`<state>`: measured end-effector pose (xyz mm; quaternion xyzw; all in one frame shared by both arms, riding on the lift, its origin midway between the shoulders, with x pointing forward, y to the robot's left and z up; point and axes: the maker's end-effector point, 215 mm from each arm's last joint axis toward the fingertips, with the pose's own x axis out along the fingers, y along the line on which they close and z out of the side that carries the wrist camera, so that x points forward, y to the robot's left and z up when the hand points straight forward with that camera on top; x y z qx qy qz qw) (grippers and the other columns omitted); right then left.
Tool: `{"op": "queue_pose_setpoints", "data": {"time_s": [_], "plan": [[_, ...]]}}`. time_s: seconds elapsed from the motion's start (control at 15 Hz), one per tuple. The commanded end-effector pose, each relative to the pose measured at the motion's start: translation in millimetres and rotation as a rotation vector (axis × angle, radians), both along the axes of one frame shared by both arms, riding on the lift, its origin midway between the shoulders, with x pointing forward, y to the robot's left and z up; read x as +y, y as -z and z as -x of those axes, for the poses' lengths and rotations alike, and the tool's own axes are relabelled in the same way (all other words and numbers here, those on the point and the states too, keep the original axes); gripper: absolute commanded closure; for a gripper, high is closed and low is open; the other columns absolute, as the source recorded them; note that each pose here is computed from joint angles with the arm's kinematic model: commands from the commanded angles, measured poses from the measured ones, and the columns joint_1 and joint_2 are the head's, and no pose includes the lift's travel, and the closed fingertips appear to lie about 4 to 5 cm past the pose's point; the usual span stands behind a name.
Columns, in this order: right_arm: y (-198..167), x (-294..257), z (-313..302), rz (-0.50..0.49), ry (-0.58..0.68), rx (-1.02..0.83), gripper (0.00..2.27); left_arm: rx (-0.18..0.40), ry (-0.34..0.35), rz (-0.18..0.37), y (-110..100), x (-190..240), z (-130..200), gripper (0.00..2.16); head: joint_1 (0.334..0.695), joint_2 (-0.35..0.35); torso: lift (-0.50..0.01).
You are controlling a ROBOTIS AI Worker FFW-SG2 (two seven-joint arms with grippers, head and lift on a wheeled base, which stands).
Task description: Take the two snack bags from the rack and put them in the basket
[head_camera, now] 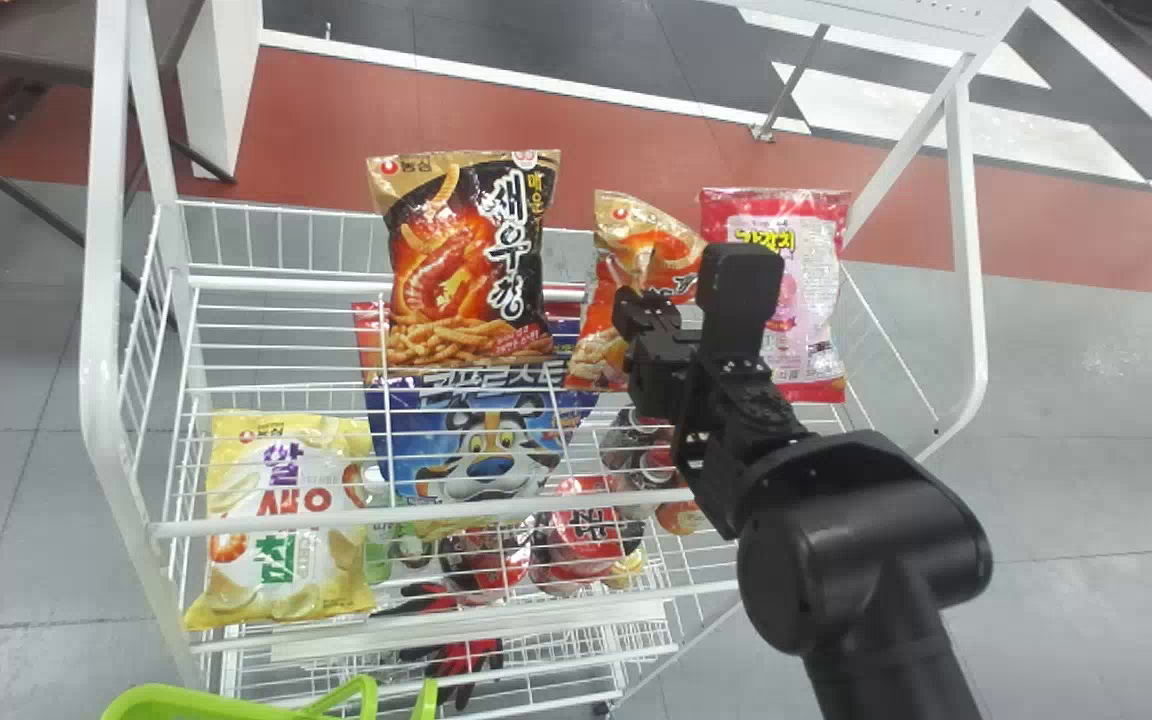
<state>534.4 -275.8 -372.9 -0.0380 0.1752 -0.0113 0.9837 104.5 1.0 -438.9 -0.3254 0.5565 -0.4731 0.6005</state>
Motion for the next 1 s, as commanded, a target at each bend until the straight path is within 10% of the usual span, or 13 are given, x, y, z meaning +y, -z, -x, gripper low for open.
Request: {"op": "queue_pose_setpoints", "data": {"time_s": [0.0,0.6,0.93], "plan": [[-8.6,-5.5,18.3,0.002,0.005,0.007,2.22,-0.001,0.004,0.005,-1.9,-1.7,1.7,1.87,0.695,-0.35,-0.011],[-15.0,-1.7,176.0,0.058,-0.093,0.318,2.22,-0.017,-0.005,0.016,-3.7,-7.6,-4.9,1.87,0.695,-0.35,-0.011],[32.4,38.9,265.7,-0.122,-0.23,0.607,2.22,-0.033,-0.011,0.006,-3.7,-12.6,-5.8,1.87,0.695,-0.35,-0.011]]}}
